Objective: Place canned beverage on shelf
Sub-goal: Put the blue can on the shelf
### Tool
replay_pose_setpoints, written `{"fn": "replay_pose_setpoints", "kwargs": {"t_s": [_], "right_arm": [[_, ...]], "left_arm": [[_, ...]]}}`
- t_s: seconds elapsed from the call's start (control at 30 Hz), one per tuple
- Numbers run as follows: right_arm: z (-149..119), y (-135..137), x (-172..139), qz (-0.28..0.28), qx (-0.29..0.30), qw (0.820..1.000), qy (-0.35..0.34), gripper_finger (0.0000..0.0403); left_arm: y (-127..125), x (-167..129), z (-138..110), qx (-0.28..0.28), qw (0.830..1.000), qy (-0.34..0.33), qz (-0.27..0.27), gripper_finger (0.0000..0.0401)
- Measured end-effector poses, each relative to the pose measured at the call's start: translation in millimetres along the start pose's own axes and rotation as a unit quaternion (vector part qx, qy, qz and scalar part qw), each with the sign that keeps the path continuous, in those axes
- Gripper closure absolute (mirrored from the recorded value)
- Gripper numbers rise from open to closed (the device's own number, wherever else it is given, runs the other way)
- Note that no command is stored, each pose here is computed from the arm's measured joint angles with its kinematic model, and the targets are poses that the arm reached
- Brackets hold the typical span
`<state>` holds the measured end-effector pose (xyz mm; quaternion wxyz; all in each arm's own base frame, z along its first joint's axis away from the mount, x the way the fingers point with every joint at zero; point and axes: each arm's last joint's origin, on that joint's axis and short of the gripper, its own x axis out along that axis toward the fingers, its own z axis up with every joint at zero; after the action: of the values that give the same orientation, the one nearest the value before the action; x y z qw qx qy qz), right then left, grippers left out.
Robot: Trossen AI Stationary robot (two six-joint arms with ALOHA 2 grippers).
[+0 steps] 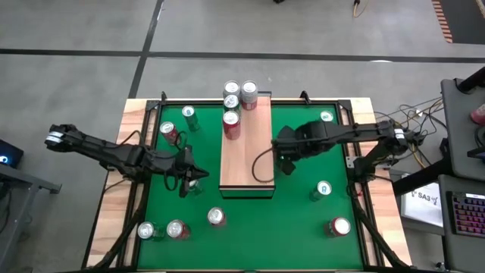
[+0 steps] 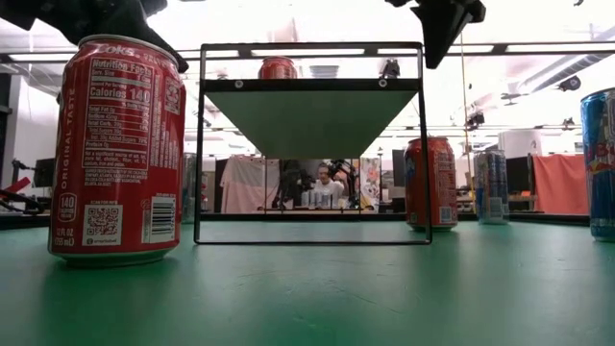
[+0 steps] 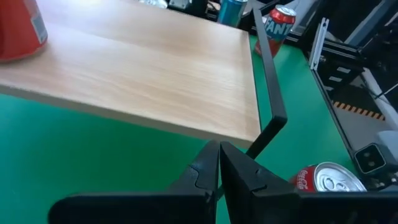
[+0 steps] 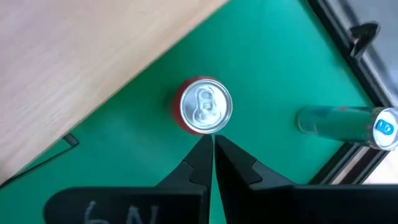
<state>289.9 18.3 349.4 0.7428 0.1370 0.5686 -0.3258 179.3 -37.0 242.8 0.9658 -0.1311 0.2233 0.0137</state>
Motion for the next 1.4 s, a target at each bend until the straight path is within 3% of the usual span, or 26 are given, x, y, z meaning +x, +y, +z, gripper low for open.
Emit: {"fn": "replay_pose_setpoints", "kwargs": {"t_s": [0.43, 0.9, 1.2, 1.4], "right_arm": [[-33, 34, -18, 0.027, -0.018, 0.999, -0.032, 0.0394], [-77, 61, -27, 0.088, 0.030, 0.994, 0.060, 0.0394], [-87, 48, -27, 0.076, 0.056, 0.989, 0.113, 0.0394], [-97, 26, -30, 0.072, 0.126, 0.983, 0.113, 0.0394]], "left_arm": [[1, 1, 1, 0.020, 0.999, -0.013, 0.024, 0.0401], [-1, 6, 3, 0.056, 0.998, -0.022, 0.021, 0.0401], [-1, 6, 5, 0.068, 0.997, -0.031, 0.019, 0.0401], [-2, 6, 6, 0.067, 0.997, -0.036, 0.017, 0.0401]]}}
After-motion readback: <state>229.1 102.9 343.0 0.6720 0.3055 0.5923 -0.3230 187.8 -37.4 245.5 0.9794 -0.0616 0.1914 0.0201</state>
